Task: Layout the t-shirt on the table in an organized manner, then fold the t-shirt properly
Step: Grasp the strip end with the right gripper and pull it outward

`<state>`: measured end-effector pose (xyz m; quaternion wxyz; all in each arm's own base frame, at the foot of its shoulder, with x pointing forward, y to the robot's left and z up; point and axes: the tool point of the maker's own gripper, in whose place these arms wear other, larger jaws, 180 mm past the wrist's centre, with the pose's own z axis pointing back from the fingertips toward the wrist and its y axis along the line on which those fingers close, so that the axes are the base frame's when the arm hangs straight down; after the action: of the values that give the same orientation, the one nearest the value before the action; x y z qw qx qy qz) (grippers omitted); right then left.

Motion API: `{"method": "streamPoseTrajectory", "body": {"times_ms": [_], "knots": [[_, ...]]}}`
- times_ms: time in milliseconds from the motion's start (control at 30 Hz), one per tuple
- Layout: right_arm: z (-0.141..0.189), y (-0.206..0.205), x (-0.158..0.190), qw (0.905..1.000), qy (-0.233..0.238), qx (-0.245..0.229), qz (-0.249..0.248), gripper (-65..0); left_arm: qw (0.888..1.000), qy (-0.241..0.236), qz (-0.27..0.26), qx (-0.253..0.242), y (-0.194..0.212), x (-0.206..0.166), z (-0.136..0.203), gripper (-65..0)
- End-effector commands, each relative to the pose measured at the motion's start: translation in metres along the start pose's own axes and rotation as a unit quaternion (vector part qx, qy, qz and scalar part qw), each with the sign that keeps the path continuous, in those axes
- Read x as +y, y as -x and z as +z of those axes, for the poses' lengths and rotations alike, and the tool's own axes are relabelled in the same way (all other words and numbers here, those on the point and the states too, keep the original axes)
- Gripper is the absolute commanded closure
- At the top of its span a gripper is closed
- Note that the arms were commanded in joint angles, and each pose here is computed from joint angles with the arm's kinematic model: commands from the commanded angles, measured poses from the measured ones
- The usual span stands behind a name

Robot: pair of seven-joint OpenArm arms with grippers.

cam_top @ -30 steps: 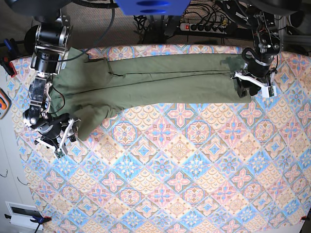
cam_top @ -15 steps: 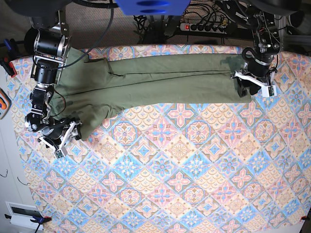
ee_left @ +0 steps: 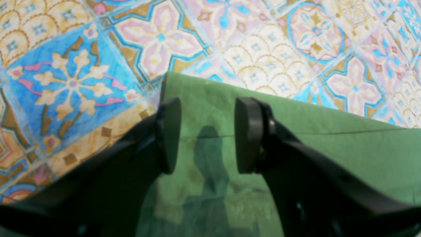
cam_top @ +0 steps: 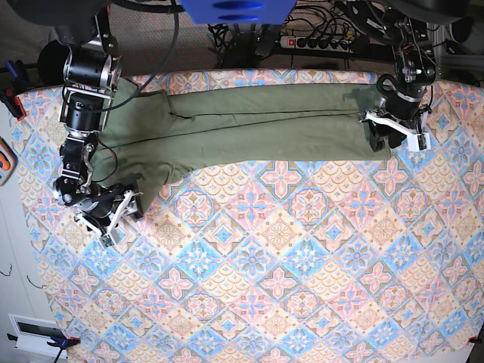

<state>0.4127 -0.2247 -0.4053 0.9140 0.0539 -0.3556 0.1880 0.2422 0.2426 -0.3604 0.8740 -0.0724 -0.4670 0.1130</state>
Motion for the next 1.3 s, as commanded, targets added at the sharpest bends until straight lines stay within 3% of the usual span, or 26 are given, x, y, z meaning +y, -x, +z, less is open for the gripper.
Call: {"method": "streamPoseTrajectory", "body": {"times_ms": [0, 267, 467, 733, 800, 1267], "knots": [[0.006, -0.023, -0.009, 0.9995, 0.008, -0.031, 0.004, -40.5, 1.000, 0.003, -0.007, -0.018, -0.012, 0.000, 0.002, -26.7], [-0.004, 0.000, -0.003, 0.9998, -0.008, -0.008, -0.018, -40.2, 1.000, 0.003, -0.007, -0.018, -0.012, 0.000, 0.002, -26.7], [-0.006, -0.002, -0.003, 0.9995, -0.009, -0.020, -0.022, -37.8, 1.000, 0.003, -0.007, -0.018, -0.012, 0.000, 0.002, -26.7], [-0.002, -0.009, -0.006, 0.9994, -0.003, -0.029, -0.017, -6.9, 1.000, 0.003, -0.007, -0.018, -0.012, 0.000, 0.002, -26.7], [0.002, -0.007, -0.004, 0.9995, 0.000, -0.031, -0.008, -2.0, 1.000, 0.003, -0.007, -0.018, -0.012, 0.000, 0.002, -26.7], [0.064, -0.001, 0.017, 0.9932, 0.055, -0.026, 0.099, -1.7, 1.000, 0.004, -0.007, -0.024, -0.017, -0.001, 0.000, -26.7]]}}
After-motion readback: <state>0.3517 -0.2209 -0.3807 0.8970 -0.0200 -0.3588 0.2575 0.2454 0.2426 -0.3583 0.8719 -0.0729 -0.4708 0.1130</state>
